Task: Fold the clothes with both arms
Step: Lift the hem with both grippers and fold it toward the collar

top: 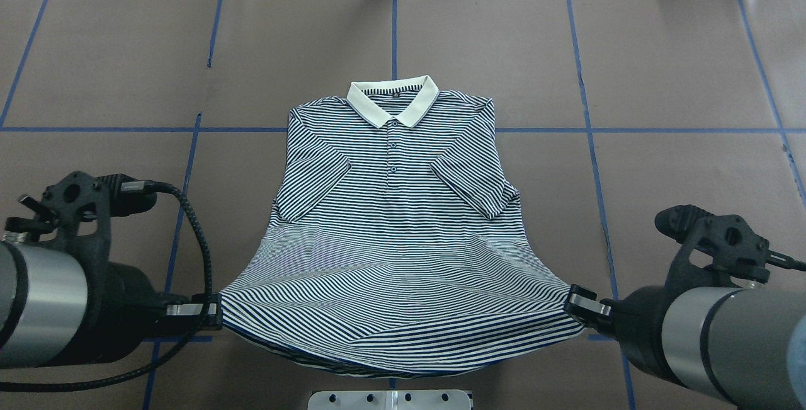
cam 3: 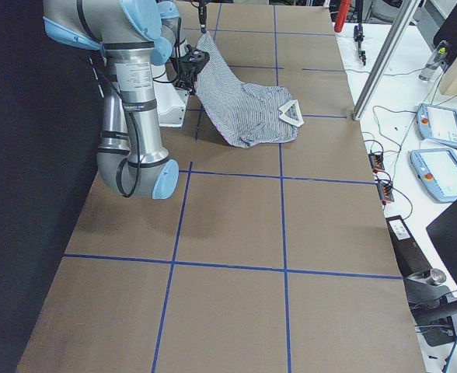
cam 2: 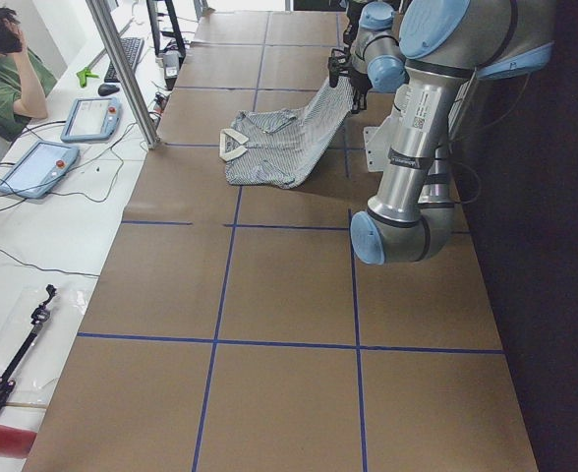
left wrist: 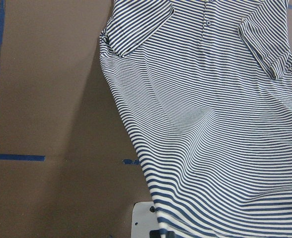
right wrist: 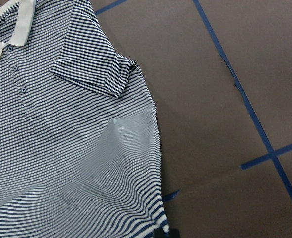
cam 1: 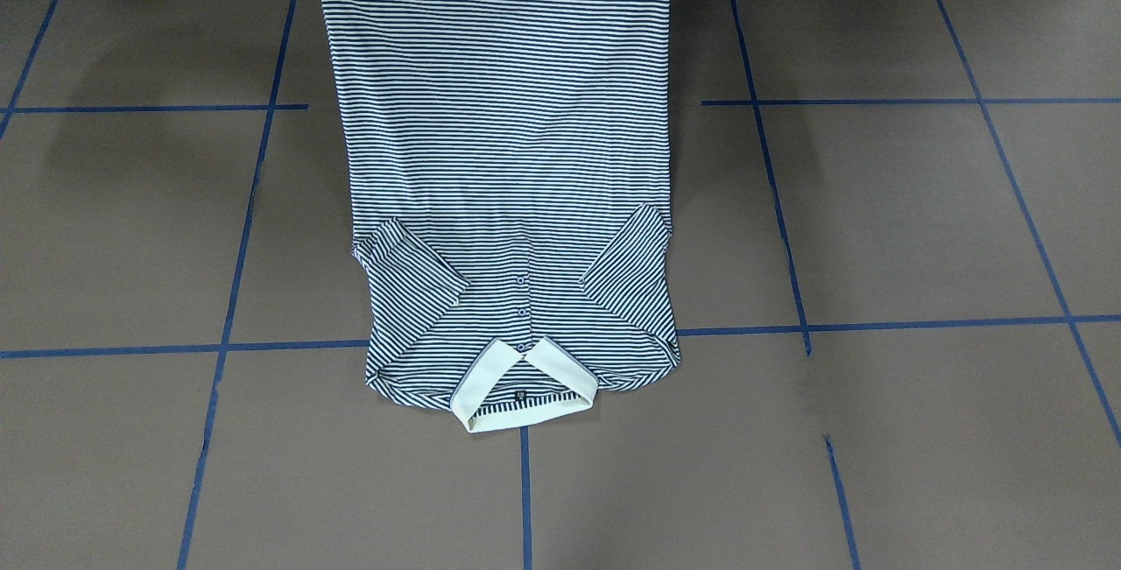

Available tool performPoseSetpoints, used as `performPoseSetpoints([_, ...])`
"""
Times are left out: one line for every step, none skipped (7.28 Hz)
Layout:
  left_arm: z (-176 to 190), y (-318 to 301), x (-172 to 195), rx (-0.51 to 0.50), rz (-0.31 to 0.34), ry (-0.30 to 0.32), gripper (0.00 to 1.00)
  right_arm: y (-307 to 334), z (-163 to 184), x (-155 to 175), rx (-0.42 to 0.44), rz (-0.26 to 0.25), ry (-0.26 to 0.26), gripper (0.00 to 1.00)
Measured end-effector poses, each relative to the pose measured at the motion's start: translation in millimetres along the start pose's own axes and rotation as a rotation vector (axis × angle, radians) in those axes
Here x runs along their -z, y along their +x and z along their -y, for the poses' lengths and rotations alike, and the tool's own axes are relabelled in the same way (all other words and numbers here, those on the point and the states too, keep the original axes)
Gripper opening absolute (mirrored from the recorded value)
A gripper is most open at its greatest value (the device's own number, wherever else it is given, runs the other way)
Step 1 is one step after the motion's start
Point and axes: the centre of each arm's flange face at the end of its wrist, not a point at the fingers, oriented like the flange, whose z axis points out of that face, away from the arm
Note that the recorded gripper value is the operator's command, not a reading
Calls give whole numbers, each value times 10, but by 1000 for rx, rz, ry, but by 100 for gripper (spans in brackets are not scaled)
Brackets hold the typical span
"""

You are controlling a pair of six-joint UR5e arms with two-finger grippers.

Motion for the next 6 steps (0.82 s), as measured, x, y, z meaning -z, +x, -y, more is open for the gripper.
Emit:
performPoseSetpoints([255,45,-115,-19,34,35,0,-244,183,-73,23,5,43,0])
performPoseSetpoints([567,78,-200,-29,67,76,0,-452,453,-125,46,3,89,0])
performPoseSetpoints([874,92,-268,-28,94,114,0,-610,759,-238,54,-9,122,0])
performPoseSetpoints([1149,84,-345,-23,112,145,0,-761,1054,-437,47,-14,145,0])
performPoseSetpoints([1427,74,-469,-26,124,171,0,-899,1300,-693,39,-12,163,0])
performPoseSetpoints([1755,59,-655,-30,134,197,0,-1041,1530,-1002,34,-8,180,0])
